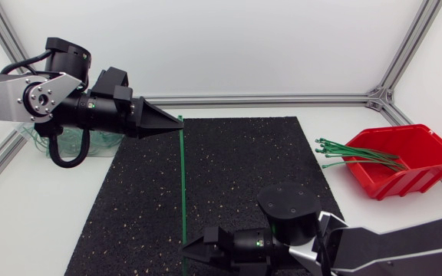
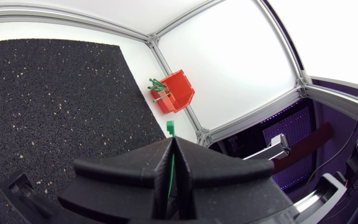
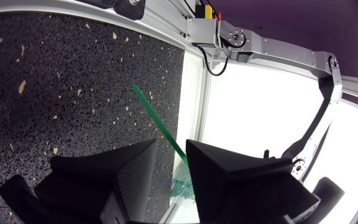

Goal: Take a green cable tie from the red box, thread the tail through the head to close it, then place it in the transparent bin on the left.

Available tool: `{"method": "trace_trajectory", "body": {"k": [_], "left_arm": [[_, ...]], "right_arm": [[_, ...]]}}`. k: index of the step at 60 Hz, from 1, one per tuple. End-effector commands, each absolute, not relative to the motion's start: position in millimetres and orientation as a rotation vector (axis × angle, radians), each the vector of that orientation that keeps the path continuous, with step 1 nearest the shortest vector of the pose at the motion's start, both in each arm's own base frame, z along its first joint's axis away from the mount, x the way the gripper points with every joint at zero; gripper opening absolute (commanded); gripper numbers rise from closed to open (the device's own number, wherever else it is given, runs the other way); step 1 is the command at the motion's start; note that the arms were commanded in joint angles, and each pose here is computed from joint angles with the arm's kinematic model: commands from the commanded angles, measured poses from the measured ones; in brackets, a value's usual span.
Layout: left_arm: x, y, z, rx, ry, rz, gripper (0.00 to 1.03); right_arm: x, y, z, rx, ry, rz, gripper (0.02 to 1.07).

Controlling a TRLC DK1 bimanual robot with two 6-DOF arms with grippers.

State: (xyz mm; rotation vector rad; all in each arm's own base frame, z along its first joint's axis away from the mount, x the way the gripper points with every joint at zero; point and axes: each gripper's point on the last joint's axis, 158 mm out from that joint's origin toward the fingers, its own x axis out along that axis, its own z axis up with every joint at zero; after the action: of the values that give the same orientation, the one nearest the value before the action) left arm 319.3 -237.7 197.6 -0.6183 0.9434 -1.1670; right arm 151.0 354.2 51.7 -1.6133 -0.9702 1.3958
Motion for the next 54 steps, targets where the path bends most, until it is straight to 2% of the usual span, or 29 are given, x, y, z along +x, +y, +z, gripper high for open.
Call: {"method": "trace_trajectory", "body": {"k": [1, 22, 51, 54], "left_arm": [[320, -240, 198, -0.605, 0.941, -1.172, 0.04], [321, -239, 199, -0.604, 0.937, -1.171, 0.04], [321, -240, 200, -0.603, 0.936, -1.173, 0.04], [321, -240, 200, -0.601, 0.935, -1.174, 0.04]], "right_arm": [[150, 354, 49, -1.639, -1.007, 1.389, 0.35], [144, 350, 44, -1.639, -1.008, 1.408, 0.21], [130, 351, 40, -1.635, -1.022, 1.438, 0.20], [129, 351, 39, -1.636, -1.023, 1.441, 0.16]]}}
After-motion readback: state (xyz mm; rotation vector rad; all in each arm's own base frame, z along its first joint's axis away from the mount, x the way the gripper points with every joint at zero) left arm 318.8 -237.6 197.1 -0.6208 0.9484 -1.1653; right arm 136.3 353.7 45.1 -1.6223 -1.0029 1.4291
